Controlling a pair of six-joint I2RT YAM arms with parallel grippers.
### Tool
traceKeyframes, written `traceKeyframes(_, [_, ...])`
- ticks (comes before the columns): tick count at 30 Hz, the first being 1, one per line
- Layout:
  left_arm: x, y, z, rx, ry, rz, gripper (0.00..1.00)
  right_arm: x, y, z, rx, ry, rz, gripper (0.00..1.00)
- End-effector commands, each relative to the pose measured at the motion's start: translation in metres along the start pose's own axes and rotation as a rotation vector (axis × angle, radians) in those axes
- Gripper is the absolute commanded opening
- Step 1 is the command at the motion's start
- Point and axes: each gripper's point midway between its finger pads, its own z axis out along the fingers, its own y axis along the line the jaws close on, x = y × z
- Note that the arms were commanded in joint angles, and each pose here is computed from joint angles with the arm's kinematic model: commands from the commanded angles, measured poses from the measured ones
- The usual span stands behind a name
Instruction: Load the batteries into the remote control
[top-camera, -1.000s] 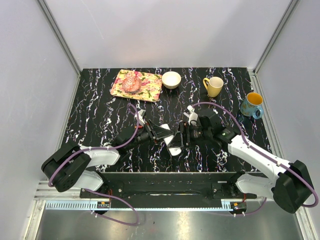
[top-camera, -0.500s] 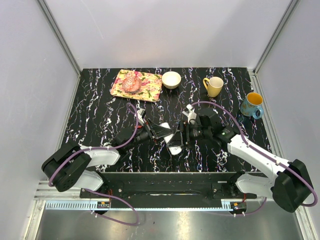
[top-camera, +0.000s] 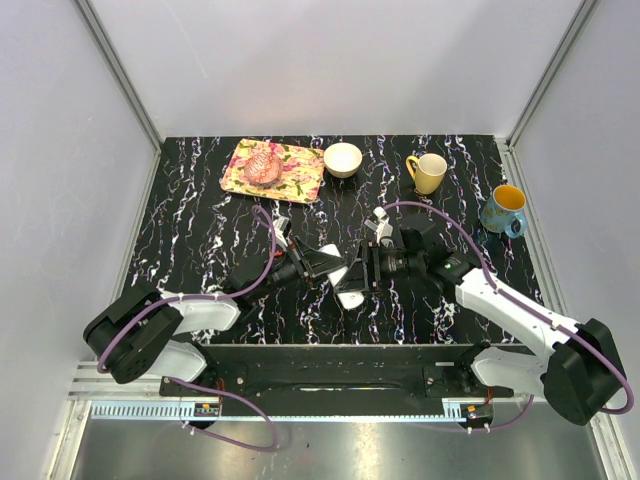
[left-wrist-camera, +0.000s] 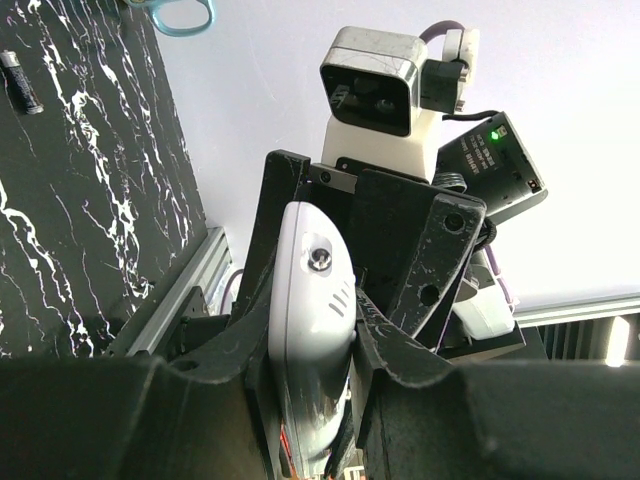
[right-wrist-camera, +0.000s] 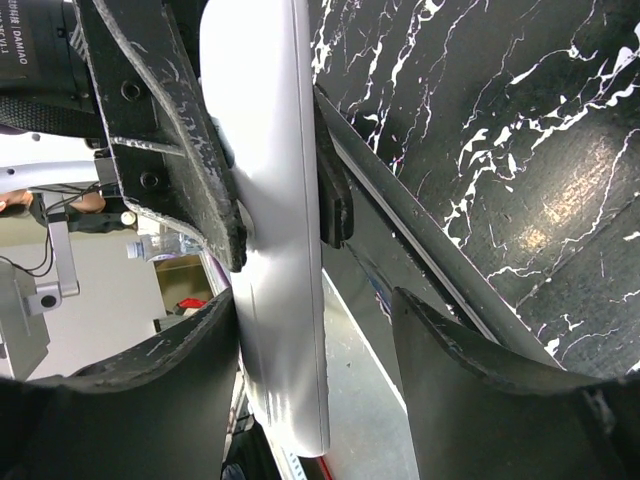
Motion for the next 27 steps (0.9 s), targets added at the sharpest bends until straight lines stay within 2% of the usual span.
traceKeyframes(1, [0.009, -0.049, -0.007, 0.189, 0.039, 0.031, 0.0, -0.009, -0.007, -0.001, 0.015, -0.039, -0.003, 0.65])
traceKeyframes(4, [0.009, -0.051, -0.006, 0.195, 0.039, 0.032, 0.0, -0.008, -0.008, 0.0, 0.014, -0.031, 0.004, 0.64])
traceKeyframes(7, [0.008, -0.053, -0.005, 0.203, 0.039, 0.034, 0.0, -0.007, -0.009, 0.002, 0.009, -0.03, 0.012, 0.57])
traceKeyframes(9, [0.009, -0.055, -0.004, 0.213, 0.041, 0.037, 0.0, -0.007, -0.01, 0.003, 0.005, -0.025, 0.014, 0.56])
traceKeyframes(12, [0.01, -0.052, -0.004, 0.207, 0.045, 0.035, 0.0, -0.008, -0.006, 0.002, -0.007, -0.031, 0.01, 0.59])
traceKeyframes(17, [0.009, -0.042, -0.004, 0.176, 0.042, 0.037, 0.0, -0.013, 0.012, -0.004, -0.062, -0.047, -0.005, 0.7])
traceKeyframes(27, [0.009, -0.036, -0.003, 0.15, 0.04, 0.054, 0.0, -0.018, 0.024, -0.016, -0.117, -0.075, 0.003, 0.66])
